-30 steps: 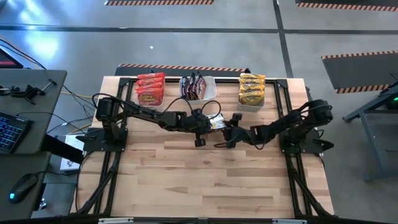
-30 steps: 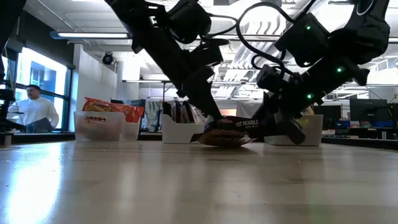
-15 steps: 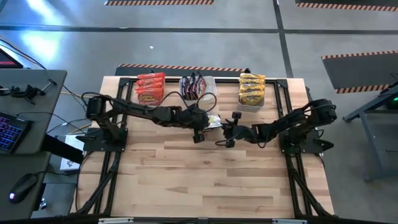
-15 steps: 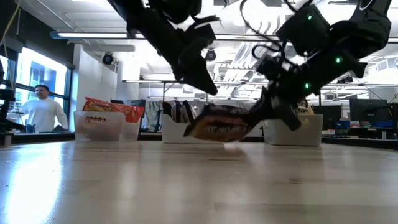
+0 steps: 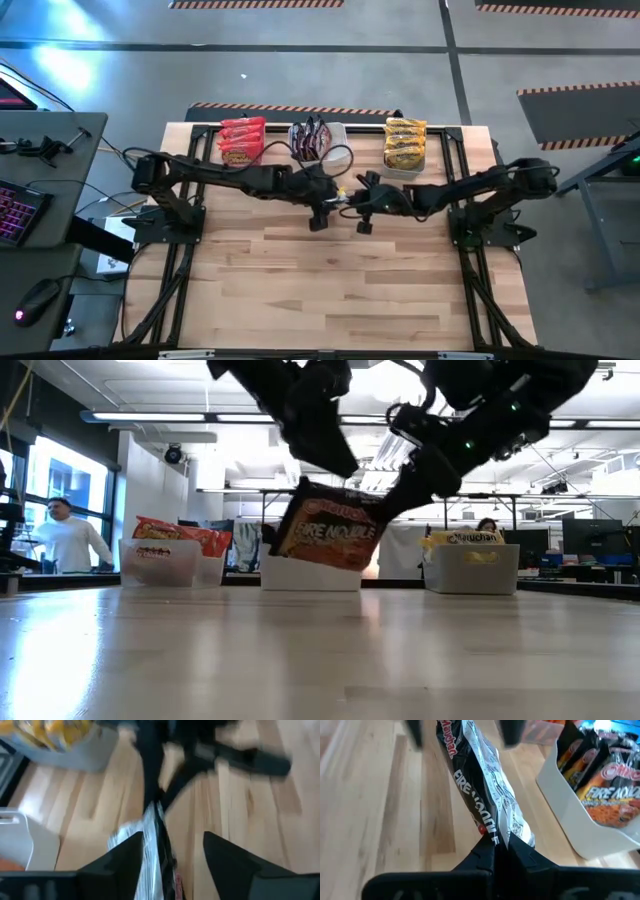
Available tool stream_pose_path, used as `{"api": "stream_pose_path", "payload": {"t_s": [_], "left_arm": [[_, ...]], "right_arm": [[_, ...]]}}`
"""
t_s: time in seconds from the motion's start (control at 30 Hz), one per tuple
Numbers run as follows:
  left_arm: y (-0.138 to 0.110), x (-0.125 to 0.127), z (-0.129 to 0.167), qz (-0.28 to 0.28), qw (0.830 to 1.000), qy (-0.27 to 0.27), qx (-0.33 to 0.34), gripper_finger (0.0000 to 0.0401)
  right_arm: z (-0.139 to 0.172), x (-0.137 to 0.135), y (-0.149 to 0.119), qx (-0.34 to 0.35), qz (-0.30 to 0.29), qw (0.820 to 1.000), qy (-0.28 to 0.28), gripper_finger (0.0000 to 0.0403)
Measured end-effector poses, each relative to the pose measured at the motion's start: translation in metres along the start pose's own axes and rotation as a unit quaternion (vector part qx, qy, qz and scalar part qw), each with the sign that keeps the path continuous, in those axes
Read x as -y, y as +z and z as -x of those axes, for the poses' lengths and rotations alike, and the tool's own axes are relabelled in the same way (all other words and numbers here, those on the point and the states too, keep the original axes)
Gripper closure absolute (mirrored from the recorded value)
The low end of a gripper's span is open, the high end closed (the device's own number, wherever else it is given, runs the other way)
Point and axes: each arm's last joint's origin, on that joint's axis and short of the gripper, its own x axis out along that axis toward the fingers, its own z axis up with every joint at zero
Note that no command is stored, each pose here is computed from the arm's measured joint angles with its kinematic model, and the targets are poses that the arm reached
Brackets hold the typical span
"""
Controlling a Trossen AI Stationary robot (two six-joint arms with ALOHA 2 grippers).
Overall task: Sort Maruchan noodles
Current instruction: Put the black noodle pack into the white bin
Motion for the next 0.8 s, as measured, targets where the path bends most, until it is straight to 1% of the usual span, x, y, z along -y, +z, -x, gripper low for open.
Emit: {"api": "stream_pose_path", "payload": {"t_s": [0.07, 0.13, 0.23, 0.27, 0.33, 0.4, 0.47, 0.5, 0.53, 0.57, 0.63, 0.73, 0.8], "left_arm": [[-0.001, 0.001, 0.001, -0.011, 1.000, 0.003, -0.029, 0.0189], [0.002, 0.002, -0.002, -0.011, 0.999, 0.009, -0.033, 0.0176], [-0.004, 0.001, -0.007, -0.011, 0.997, 0.024, -0.073, 0.0163], [-0.003, 0.002, -0.011, -0.015, 0.997, 0.030, -0.073, 0.0160], [-0.010, 0.003, -0.014, -0.030, 0.993, 0.042, -0.104, 0.0158], [-0.007, 0.006, -0.021, -0.049, 0.993, 0.048, -0.095, 0.0158], [-0.010, 0.006, -0.021, -0.066, 0.990, 0.047, -0.115, 0.0159], [-0.009, 0.006, -0.023, -0.069, 0.990, 0.048, -0.111, 0.0161], [-0.007, 0.006, -0.025, -0.069, 0.991, 0.049, -0.104, 0.0165], [-0.008, 0.006, -0.025, -0.070, 0.990, 0.049, -0.110, 0.0171], [-0.007, 0.005, -0.023, -0.071, 0.990, 0.052, -0.112, 0.0191], [-0.004, 0.002, -0.023, -0.066, 0.991, 0.057, -0.102, 0.0235], [-0.004, -0.002, -0.024, -0.062, 0.991, 0.055, -0.102, 0.0271]], "right_arm": [[0.000, 0.002, 0.005, 0.004, -0.008, 1.000, 0.003, 0.0401], [0.000, 0.003, 0.010, 0.010, -0.018, 1.000, 0.005, 0.0402], [0.000, 0.004, 0.015, 0.017, -0.023, 0.999, 0.017, 0.0402], [0.000, 0.004, 0.016, 0.018, -0.023, 0.999, 0.018, 0.0402], [0.000, 0.004, 0.019, 0.022, -0.024, 0.999, 0.020, 0.0402], [0.000, 0.004, 0.020, 0.024, -0.025, 0.999, 0.020, 0.0402], [0.000, 0.004, 0.019, 0.022, -0.025, 0.999, 0.020, 0.0402], [0.000, 0.004, 0.019, 0.021, -0.026, 0.999, 0.020, 0.0402], [0.000, 0.004, 0.019, 0.019, -0.025, 0.999, 0.021, 0.0402], [0.000, 0.004, 0.019, 0.019, -0.025, 0.999, 0.021, 0.0402], [0.000, 0.004, 0.019, 0.021, -0.025, 0.999, 0.020, 0.0402], [0.000, 0.004, 0.020, 0.027, -0.034, 0.999, 0.015, 0.0399], [0.000, 0.005, 0.020, 0.026, -0.037, 0.999, 0.006, 0.0389]]}}
